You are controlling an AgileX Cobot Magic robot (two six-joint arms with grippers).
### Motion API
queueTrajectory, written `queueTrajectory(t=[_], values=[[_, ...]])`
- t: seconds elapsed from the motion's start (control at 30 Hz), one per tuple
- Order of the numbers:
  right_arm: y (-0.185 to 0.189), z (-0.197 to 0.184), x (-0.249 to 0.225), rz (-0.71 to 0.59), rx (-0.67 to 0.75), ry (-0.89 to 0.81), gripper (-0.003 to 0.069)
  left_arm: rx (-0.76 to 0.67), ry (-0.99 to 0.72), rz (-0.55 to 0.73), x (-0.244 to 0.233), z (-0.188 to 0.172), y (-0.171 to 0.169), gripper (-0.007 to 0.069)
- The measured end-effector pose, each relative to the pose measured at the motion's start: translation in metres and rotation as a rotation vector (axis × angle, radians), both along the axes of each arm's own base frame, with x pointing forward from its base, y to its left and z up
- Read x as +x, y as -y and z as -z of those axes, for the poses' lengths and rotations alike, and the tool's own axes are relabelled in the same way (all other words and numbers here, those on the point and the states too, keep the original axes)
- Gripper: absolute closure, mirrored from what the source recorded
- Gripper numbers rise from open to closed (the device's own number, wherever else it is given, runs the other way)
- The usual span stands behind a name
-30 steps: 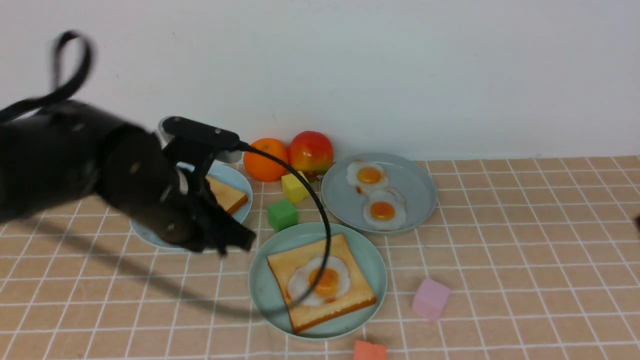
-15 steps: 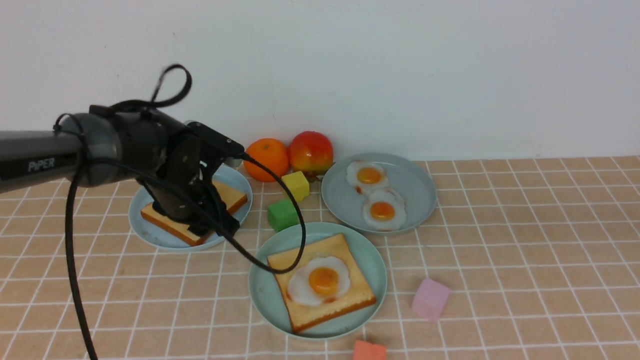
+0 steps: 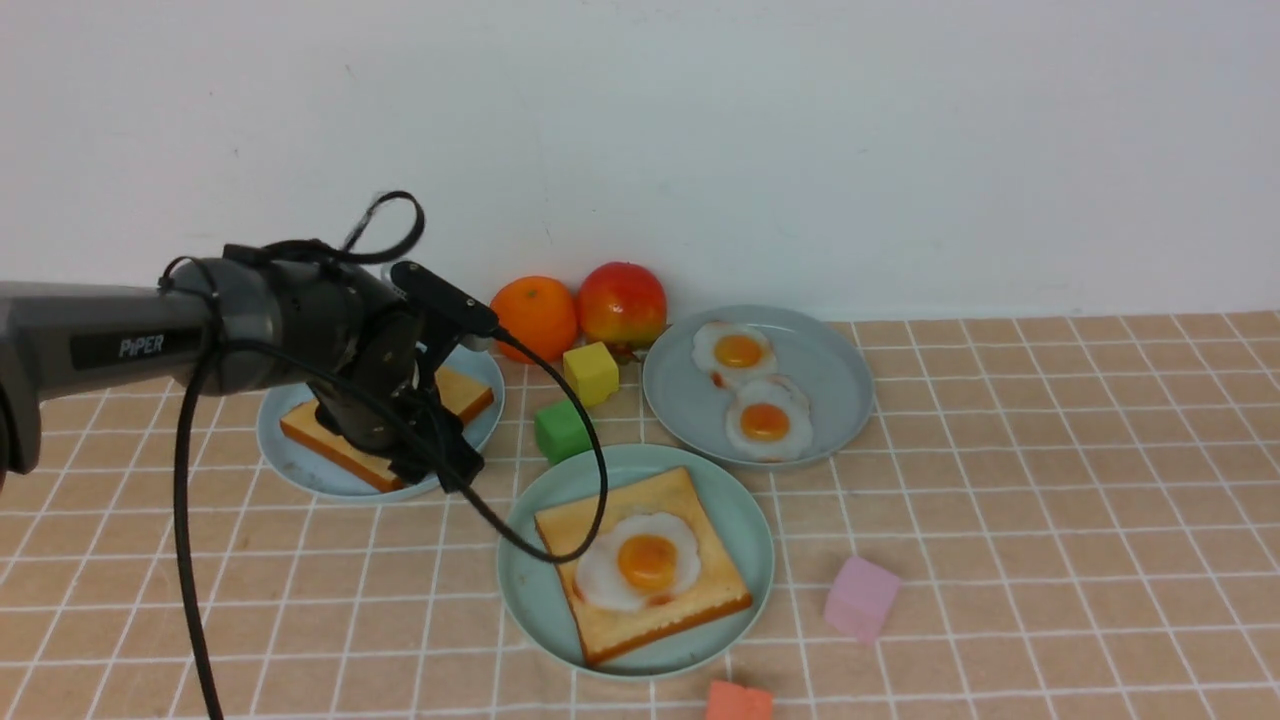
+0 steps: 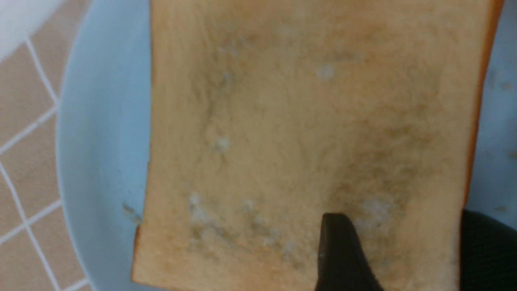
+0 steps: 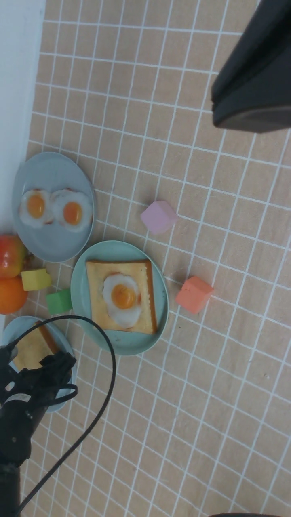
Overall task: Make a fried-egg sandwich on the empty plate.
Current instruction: Use the left arm to grab a slice of bread, then use the left arm to place a slice of bread on the fried egg in the middle
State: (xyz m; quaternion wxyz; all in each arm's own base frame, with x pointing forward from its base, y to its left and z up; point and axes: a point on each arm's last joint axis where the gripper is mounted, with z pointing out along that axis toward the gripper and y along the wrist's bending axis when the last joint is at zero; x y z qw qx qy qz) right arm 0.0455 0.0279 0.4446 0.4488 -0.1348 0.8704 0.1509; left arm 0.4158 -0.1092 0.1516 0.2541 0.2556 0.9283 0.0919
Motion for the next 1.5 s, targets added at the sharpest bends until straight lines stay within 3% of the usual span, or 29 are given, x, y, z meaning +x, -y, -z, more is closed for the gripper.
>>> queueTrajectory(t=[0.17, 0.27, 0.3, 0.37, 0.43, 0.6, 0.73, 0.77, 0.9, 1.0, 1.5], values=[[0.000, 0.000, 0.000, -0.001, 0.000, 0.001, 0.0645, -0.022, -0.012, -0.028, 0.000, 0.001, 0.001, 0.0305], [0.000, 0.000, 0.000, -0.001, 0.000, 0.001, 0.0645, -0.033, -0.020, -0.040, -0.001, 0.001, 0.001, 0.0386], [0.000, 0.000, 0.000, -0.001, -0.001, 0.002, 0.0645, -0.048, -0.023, -0.053, -0.001, -0.001, 0.002, 0.0470], [0.000, 0.000, 0.000, -0.002, -0.003, 0.003, 0.0644, -0.056, -0.023, -0.061, -0.003, -0.005, 0.001, 0.0549], [0.000, 0.000, 0.000, -0.002, -0.005, 0.004, 0.0642, -0.061, -0.027, -0.076, -0.006, -0.014, 0.000, 0.0587], [0.000, 0.000, 0.000, -0.016, -0.028, 0.015, 0.0638, -0.105, 0.048, -0.071, -0.025, -0.070, 0.005, 0.0587], [0.000, 0.000, 0.000, -0.016, -0.028, 0.015, 0.0638, -0.123, 0.113, 0.126, -0.064, -0.109, 0.042, 0.0587], [0.001, 0.000, -0.001, -0.016, -0.027, 0.016, 0.0637, -0.119, 0.126, 0.227, -0.082, -0.115, 0.058, 0.0587], [0.002, -0.001, -0.005, -0.016, -0.023, 0.030, 0.0633, -0.095, 0.091, 0.463, -0.127, -0.099, 0.104, 0.0587], [0.004, -0.002, -0.012, -0.015, -0.016, 0.050, 0.0629, -0.066, 0.071, 0.530, -0.140, -0.087, 0.114, 0.0587], [0.015, -0.004, -0.047, -0.014, 0.017, 0.157, 0.0627, -0.030, -0.046, 0.561, -0.140, -0.051, 0.123, 0.0587]])
